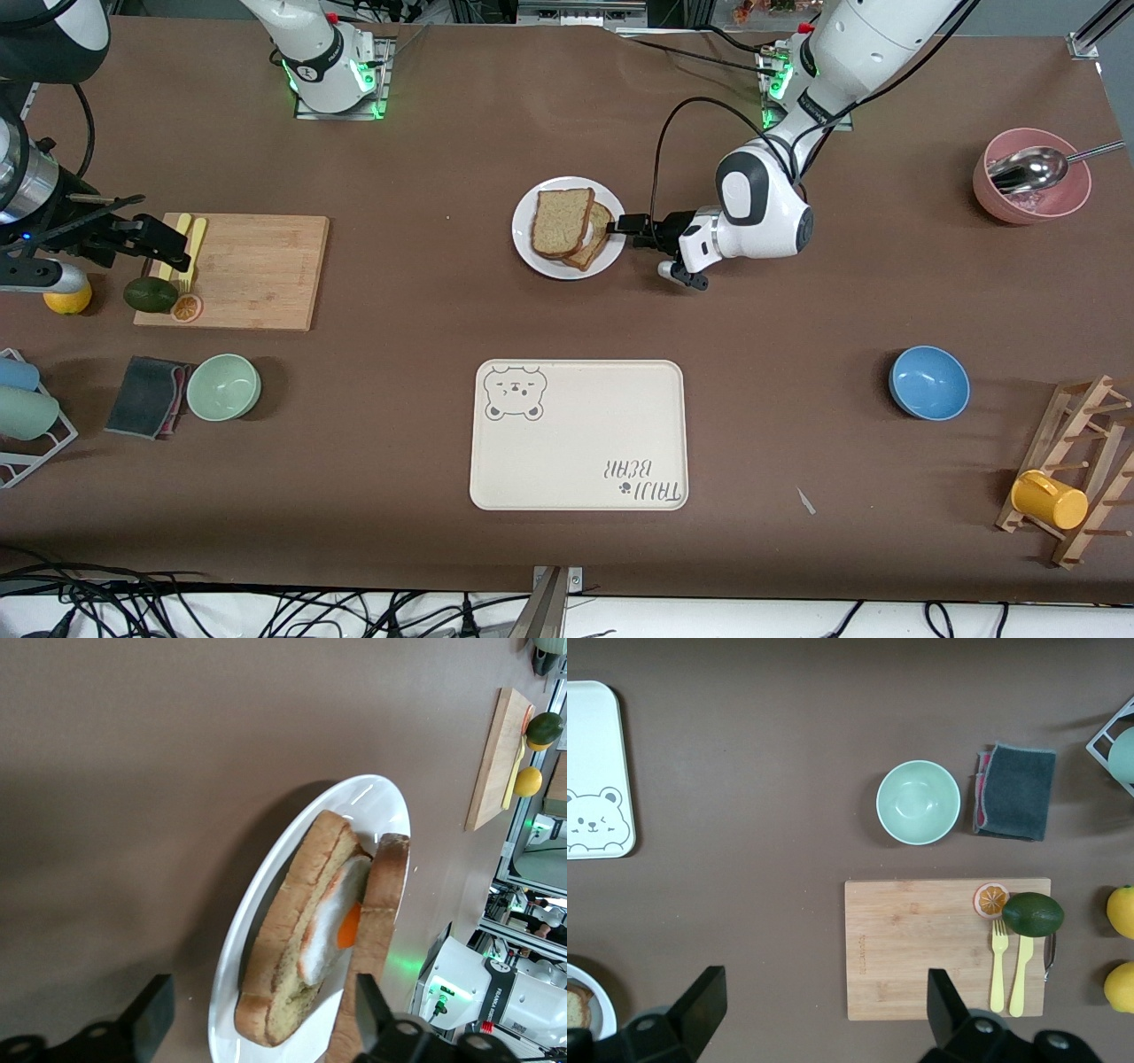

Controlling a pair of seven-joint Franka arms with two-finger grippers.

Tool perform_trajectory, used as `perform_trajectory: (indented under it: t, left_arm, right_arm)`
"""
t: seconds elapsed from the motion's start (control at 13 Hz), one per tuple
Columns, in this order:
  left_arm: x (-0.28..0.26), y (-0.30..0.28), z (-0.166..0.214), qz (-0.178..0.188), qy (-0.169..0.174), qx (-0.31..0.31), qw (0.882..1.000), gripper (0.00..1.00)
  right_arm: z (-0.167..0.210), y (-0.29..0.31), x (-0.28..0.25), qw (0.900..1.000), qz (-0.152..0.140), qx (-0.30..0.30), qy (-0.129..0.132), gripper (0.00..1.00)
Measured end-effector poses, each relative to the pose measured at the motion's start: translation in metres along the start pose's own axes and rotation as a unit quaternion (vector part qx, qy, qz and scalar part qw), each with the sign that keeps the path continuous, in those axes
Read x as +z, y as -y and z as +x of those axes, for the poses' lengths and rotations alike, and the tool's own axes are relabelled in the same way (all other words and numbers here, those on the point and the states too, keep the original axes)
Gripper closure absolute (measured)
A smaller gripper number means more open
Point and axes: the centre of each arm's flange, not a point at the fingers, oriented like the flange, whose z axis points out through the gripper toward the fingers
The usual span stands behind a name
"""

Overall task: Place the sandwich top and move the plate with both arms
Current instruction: 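Lower the left gripper and grip the white plate's rim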

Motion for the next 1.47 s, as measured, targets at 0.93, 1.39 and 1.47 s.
perform_trajectory:
  t: [0.93, 1.39, 1.47]
  left_arm:
    - [0.013, 0.015, -0.002, -0.014, 0.001, -0.004, 1.000, 0.79]
    - [0.018, 0.014, -0.003, -0.038, -0.006, -0.005, 0.999, 0.94]
    - [0.019, 0.014, -0.003, -0.041, -0.010, -0.004, 0.999, 0.94]
  right_arm:
    - [0.002, 0.000, 0.001, 1.000, 0.001, 0.000, -0.004, 0.00]
    - [0.002, -0.001, 0.001, 1.000, 0.001, 0.001, -0.004, 0.00]
    - [0.003, -0.006, 0.000, 1.000, 0.000, 0.005, -0.005, 0.00]
